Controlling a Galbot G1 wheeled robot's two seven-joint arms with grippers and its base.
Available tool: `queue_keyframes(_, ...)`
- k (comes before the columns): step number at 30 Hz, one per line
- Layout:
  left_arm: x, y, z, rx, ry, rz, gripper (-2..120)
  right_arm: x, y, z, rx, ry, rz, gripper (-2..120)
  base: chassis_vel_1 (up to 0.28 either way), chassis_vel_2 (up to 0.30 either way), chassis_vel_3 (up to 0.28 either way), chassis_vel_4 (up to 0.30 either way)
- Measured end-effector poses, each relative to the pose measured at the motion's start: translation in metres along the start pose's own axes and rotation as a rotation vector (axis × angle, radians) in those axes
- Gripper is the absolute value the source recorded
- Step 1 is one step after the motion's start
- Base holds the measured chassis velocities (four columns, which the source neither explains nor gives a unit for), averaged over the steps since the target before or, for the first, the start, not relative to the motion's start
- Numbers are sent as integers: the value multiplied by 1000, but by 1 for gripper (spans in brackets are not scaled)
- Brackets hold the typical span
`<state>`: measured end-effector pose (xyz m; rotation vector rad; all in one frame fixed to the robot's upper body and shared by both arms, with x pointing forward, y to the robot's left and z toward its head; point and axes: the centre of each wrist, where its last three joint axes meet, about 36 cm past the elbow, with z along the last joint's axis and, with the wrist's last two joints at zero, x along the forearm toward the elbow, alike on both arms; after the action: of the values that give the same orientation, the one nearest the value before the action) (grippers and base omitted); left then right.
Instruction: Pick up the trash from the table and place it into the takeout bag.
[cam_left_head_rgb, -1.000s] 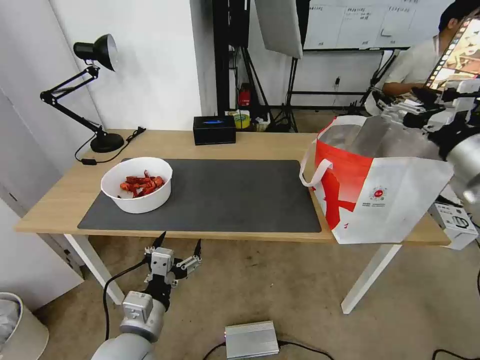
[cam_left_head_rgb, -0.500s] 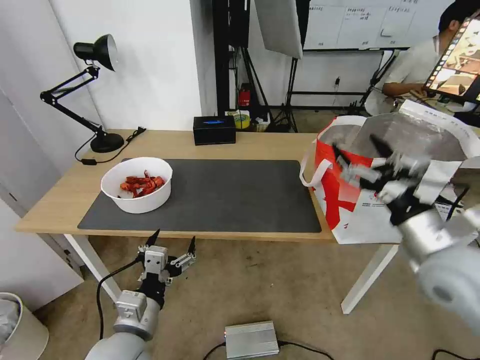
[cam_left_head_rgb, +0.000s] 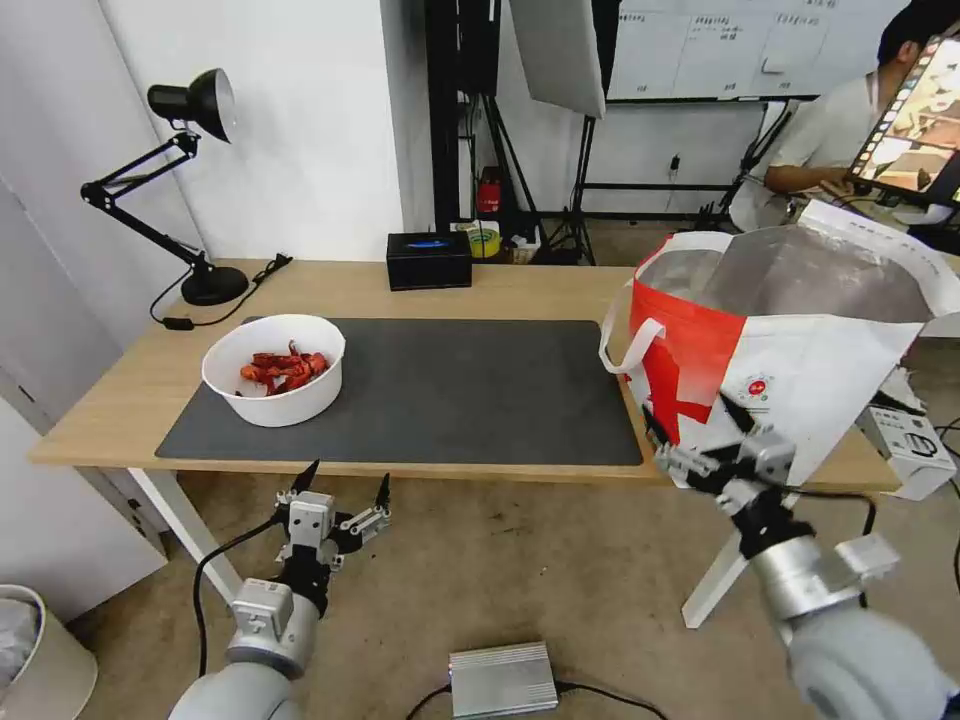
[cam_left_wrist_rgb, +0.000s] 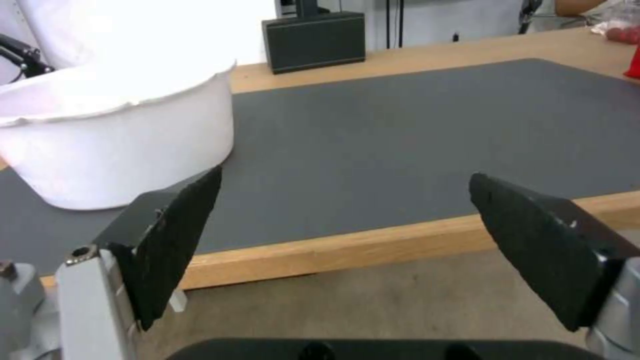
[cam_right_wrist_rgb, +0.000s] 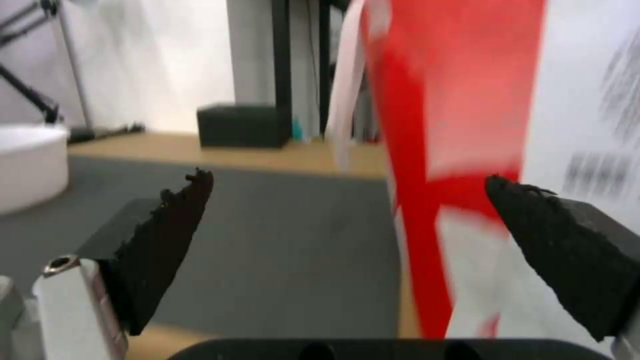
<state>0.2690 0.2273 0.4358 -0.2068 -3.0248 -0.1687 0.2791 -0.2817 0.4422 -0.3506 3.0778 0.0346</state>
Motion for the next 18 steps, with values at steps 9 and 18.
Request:
queue_keyframes(9,-3,5,3,-5,4,-7,100,15,18,28,-27,65,-2,100,0,0,0,0)
queue_keyframes(18,-6,8,2,-1,1,-9,100,24,30,43,-52,117,8,100,0,0,0,0)
